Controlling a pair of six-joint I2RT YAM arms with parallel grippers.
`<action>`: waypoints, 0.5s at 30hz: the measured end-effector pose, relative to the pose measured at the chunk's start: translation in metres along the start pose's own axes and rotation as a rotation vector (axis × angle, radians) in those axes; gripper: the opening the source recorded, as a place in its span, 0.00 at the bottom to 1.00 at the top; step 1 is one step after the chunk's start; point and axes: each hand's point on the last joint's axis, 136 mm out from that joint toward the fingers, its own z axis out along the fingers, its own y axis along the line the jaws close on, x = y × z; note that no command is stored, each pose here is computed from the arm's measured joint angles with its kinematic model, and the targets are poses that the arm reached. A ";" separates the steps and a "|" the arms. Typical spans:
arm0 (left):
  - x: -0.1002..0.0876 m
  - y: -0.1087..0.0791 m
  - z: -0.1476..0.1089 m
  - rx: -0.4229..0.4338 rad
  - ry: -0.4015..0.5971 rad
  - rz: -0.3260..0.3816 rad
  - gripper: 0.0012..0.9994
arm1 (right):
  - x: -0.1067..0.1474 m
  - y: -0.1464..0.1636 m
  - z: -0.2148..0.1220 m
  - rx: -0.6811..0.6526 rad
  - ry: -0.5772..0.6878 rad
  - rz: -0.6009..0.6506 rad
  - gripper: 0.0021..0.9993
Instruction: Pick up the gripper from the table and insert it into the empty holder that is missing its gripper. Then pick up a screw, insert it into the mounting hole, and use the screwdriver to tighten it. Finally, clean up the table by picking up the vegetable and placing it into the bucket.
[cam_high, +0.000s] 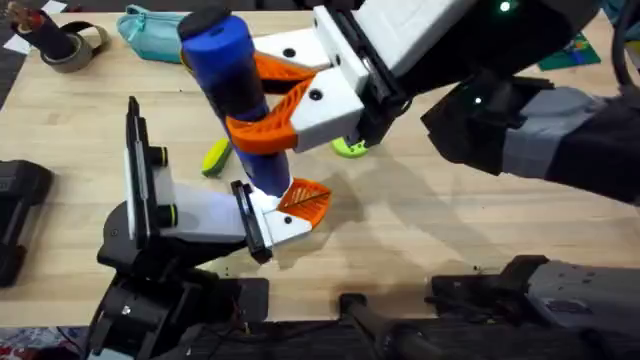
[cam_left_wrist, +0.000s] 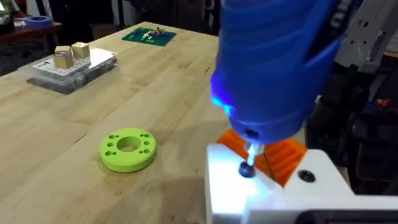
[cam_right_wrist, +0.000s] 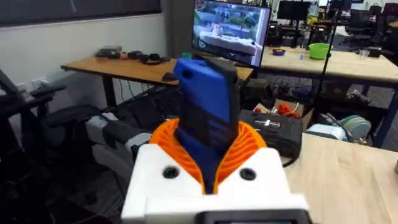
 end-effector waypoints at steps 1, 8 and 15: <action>0.000 0.000 0.000 0.000 0.000 0.000 0.02 | 0.000 0.000 0.000 0.000 0.000 0.000 0.05; 0.000 0.000 0.000 0.000 0.000 0.000 0.02 | 0.000 0.000 0.000 0.000 0.000 0.000 0.05; 0.000 0.000 0.000 0.000 0.000 0.000 0.02 | -0.001 0.000 0.000 -0.001 -0.003 -0.009 0.05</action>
